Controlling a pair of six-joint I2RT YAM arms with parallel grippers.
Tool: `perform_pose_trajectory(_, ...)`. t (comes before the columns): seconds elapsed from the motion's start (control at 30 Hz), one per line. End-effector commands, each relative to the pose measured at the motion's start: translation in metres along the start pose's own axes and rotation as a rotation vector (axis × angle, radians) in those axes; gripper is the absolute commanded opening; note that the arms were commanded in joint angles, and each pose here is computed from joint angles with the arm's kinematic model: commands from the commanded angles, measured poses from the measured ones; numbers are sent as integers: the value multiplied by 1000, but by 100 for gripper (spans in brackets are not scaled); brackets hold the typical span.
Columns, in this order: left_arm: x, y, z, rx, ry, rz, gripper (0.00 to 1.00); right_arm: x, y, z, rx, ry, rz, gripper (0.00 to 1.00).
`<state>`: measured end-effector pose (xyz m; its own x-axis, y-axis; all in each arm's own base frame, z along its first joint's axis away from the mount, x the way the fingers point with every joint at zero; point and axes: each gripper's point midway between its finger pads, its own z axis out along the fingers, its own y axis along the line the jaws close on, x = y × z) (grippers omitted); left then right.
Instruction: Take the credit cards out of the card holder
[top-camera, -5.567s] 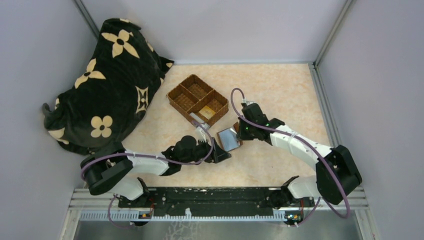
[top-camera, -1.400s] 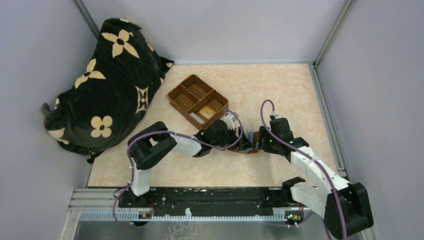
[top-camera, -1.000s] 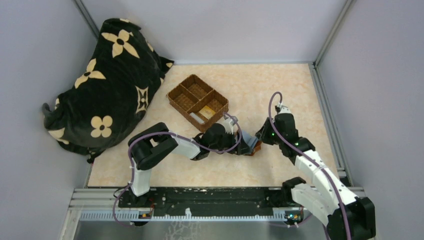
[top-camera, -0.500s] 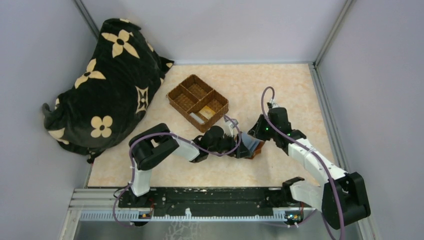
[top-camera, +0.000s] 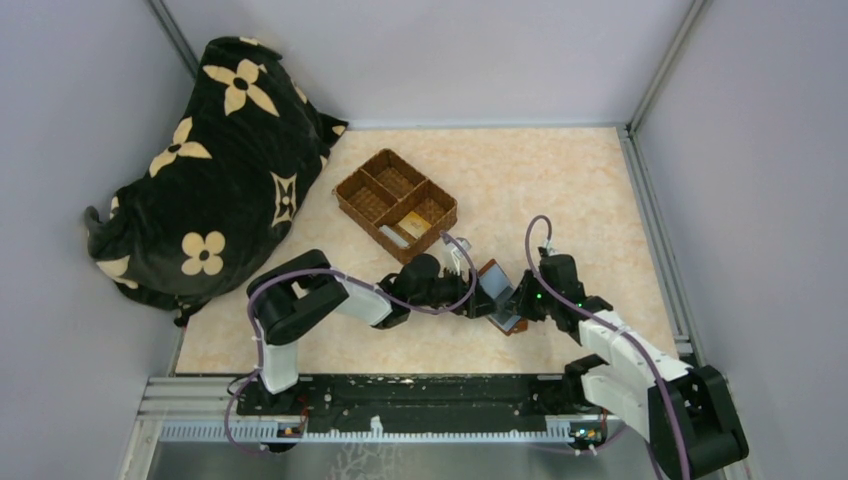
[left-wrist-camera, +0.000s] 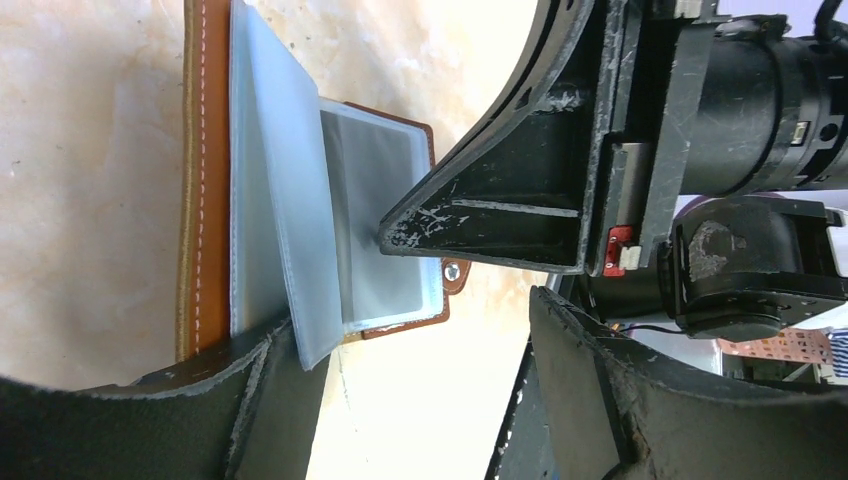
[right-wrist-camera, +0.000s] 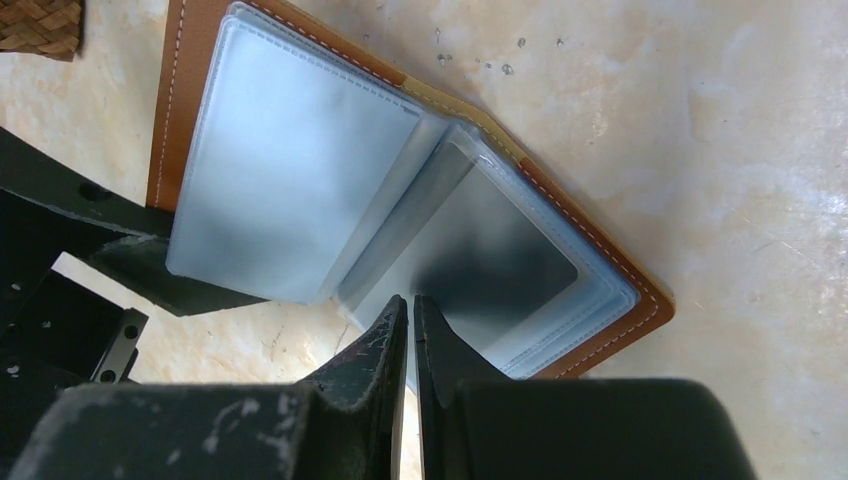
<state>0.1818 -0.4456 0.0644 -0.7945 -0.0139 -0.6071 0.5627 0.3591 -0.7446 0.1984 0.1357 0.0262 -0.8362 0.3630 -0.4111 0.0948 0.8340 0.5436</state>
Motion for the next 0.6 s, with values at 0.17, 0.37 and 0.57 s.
perform_pose_trajectory(0.17,-18,-28,-4,79,-41,40,77,-4,-9,4,36,-39,1,7)
perform_pose_trajectory(0.37,-15,-37,-7,103,-24,52,77,-19,-7,9,72,-54,-6,7)
perform_pose_trajectory(0.57,-5,-43,-6,118,-2,61,77,-41,3,-3,81,-121,-14,6)
